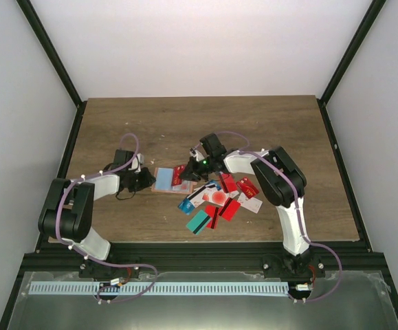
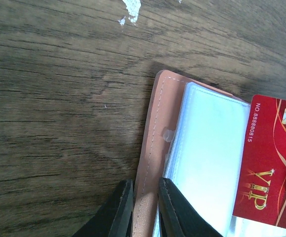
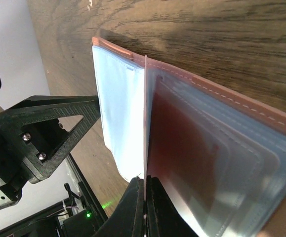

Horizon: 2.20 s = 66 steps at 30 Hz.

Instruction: Put the credit cards into the card holder

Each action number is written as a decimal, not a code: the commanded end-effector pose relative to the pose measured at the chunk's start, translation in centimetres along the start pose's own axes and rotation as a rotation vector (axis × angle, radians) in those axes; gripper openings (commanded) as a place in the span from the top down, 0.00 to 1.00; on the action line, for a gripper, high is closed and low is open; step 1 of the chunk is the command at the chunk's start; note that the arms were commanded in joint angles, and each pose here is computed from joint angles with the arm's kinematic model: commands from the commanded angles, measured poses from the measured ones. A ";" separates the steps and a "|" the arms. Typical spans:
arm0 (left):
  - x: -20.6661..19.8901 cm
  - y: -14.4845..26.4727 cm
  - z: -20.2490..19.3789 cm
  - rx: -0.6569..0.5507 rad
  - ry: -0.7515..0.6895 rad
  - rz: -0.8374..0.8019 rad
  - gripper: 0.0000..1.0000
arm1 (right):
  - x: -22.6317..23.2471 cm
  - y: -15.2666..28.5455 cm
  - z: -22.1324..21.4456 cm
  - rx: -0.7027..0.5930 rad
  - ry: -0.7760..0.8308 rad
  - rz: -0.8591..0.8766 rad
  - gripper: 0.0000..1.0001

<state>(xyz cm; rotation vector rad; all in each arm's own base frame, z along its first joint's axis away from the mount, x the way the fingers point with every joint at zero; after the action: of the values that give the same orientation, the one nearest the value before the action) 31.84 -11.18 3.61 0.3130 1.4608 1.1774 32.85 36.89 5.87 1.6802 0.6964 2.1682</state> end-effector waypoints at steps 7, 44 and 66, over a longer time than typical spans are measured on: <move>1.0 -0.1 -0.5 0.001 0.000 0.046 0.83 | 0.3 0.2 -0.8 0.003 -0.018 0.017 0.99; 1.3 0.2 -0.7 0.001 -0.018 0.071 0.83 | 0.6 0.1 -0.4 -0.040 -0.053 0.049 0.99; 1.5 0.1 -1.1 0.015 -0.016 0.066 0.85 | 0.4 -2.3 -2.2 0.013 -0.079 0.068 0.99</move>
<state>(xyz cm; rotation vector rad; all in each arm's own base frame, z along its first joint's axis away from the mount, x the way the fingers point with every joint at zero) 31.21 -10.52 3.59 0.3511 1.4373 1.2240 31.33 38.14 5.41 1.7661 0.6266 2.1430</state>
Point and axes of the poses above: each gripper's point midway between its finger pads, its own y axis back along the fingers, its own x axis along the line the jaws close on, z = x × y, the point moved 2 cm from there along y, back along the fingers, and after that the axes turned 13 degrees about y, right-handed, at the moved point
